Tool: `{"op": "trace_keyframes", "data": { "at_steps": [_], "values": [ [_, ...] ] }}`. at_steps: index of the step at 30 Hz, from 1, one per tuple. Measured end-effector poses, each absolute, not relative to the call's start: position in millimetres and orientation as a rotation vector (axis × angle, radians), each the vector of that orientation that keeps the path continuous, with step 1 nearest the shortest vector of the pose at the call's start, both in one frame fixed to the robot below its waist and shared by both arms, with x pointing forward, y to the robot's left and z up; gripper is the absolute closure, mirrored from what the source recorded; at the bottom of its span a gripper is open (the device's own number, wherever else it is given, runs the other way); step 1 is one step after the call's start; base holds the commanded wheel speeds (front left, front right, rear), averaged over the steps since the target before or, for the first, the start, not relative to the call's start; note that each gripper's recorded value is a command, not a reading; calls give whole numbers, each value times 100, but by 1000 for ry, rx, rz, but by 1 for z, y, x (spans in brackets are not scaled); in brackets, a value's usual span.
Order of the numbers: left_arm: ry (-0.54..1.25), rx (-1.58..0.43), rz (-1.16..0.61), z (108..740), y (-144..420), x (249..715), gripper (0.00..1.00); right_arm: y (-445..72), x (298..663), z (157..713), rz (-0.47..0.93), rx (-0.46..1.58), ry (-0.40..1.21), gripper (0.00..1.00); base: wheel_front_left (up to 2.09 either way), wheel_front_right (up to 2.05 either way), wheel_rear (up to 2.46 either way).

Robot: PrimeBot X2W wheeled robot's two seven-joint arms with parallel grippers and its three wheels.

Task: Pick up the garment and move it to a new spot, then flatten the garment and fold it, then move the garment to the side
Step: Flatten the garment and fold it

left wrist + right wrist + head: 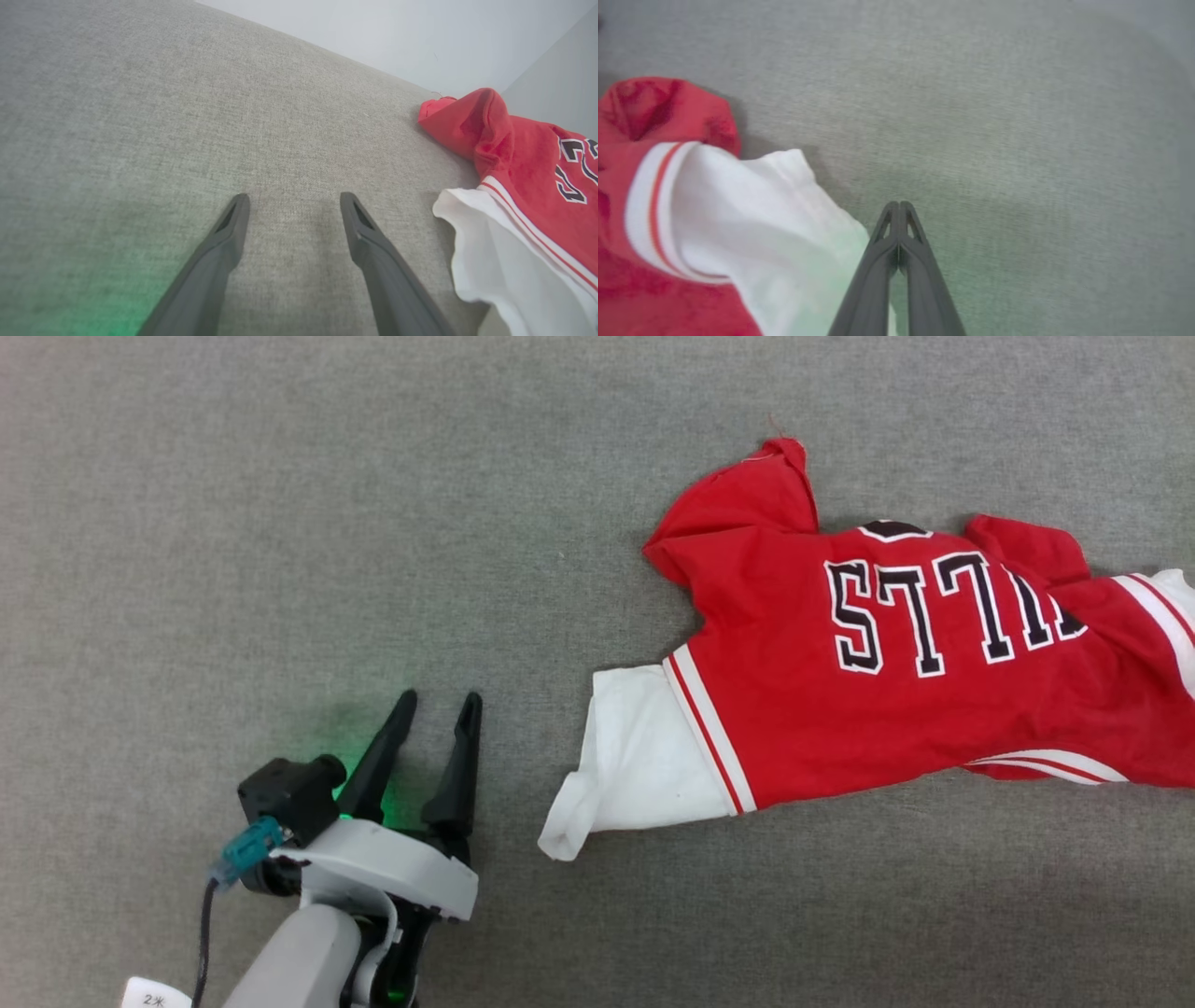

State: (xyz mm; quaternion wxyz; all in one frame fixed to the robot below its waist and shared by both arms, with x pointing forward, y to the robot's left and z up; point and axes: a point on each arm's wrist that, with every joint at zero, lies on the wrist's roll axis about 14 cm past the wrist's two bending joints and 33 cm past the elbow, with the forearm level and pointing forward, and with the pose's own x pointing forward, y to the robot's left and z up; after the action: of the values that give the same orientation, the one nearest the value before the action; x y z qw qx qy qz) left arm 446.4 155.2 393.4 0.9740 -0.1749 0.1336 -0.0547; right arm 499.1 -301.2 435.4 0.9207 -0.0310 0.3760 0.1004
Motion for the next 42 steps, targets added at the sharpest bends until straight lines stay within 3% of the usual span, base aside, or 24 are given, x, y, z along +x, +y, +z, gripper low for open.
{"op": "trace_keyframes", "data": {
  "at_steps": [8,17,19,20,30,41,42],
  "values": [
    [257,-343,-115,396,156,451,0,-336,504,421,67,-71,748,100,0,0,0],
    [239,-327,-104,404,163,451,0,-326,511,424,77,-49,697,100,0,0,0],
    [238,-326,-103,404,163,450,0,-315,513,430,112,-39,668,30,0,0,0],
    [237,-328,-104,405,162,450,0,-309,514,433,128,-18,657,0,0,0,0],
    [242,-340,-118,404,155,450,0,-282,494,445,267,7,724,0,0,0,0],
    [256,-343,-121,395,151,456,0,-278,486,409,303,-42,896,0,0,0,0],
    [258,-343,-118,394,153,456,0,-276,485,406,309,-42,915,33,0,0,0]
  ]
}}
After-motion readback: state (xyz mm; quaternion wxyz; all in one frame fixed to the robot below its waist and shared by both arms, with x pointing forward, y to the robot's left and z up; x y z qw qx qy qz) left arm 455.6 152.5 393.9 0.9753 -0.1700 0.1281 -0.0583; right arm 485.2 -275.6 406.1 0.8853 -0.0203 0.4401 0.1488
